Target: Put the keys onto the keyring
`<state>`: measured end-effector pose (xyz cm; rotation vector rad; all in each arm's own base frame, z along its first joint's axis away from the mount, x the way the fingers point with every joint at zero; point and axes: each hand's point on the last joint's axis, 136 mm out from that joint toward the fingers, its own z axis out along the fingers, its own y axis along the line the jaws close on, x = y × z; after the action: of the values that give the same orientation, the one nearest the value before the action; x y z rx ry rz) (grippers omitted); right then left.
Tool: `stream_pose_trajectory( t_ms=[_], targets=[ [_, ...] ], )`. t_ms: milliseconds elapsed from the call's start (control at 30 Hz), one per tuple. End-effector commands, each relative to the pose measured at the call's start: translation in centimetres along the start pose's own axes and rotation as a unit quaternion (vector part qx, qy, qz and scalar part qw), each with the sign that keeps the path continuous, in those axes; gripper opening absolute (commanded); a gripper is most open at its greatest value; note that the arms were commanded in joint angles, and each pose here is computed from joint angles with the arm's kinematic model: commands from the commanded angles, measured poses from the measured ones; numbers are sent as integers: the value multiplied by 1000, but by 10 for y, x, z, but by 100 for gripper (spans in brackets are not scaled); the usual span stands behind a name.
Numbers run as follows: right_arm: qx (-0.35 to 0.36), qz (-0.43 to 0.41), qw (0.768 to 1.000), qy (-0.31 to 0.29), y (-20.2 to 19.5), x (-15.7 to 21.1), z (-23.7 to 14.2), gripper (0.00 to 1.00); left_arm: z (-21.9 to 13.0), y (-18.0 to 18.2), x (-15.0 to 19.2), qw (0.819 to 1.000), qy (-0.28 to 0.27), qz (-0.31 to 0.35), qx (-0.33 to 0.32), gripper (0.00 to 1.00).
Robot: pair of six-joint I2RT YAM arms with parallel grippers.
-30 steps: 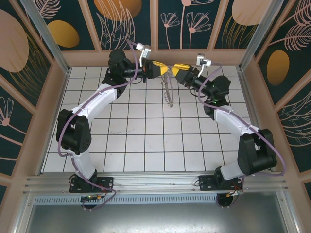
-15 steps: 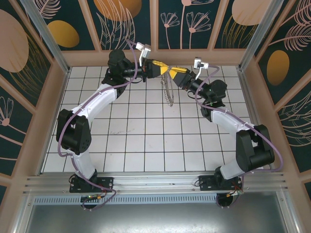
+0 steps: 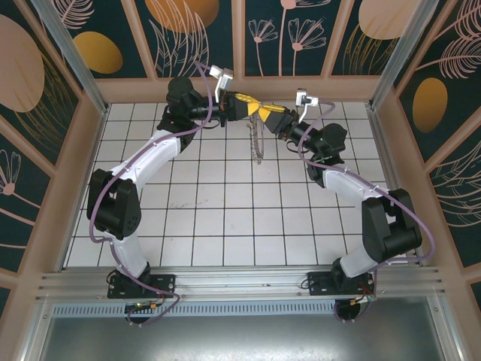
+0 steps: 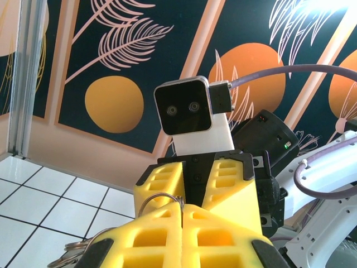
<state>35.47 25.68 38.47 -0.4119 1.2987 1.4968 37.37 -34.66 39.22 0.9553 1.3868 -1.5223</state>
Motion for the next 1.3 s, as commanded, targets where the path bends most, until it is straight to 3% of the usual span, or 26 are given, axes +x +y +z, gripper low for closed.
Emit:
stream_pose_trajectory(
  t_ms=[0,67,133,400,567,667,900,1067,1267],
  targets=[
    [-22,-18,1000,-14,11,-11,7,24,-1,-27,-19,999,-15,39,23,0],
    [-23,-19,999,-14,11,-13,8,19,-1,-27,-19,999,-15,39,23,0],
    [-24,-17,1000,-11,10,-13,10,5,-1,-27,-18,999,-16,38,23,0],
    [-8,-14,1000,11,2,-7,4,0,-1,-20,-24,999,-25,32,1,1],
    [30,-28,996,79,-23,1,-7,0,-7,-9,-32,998,-25,45,-42,45],
    [45,-38,990,130,-41,4,-16,0,-14,-4,-34,997,-24,53,-59,55],
    [23,-33,978,203,-58,7,-25,0,-12,16,-15,996,24,42,-75,56],
    [-2,-28,971,238,-62,12,-21,0,-8,31,6,995,63,22,-68,49],
    [-27,-9,964,263,-72,17,-16,0,-4,45,21,995,86,1,-57,48]
  ],
)
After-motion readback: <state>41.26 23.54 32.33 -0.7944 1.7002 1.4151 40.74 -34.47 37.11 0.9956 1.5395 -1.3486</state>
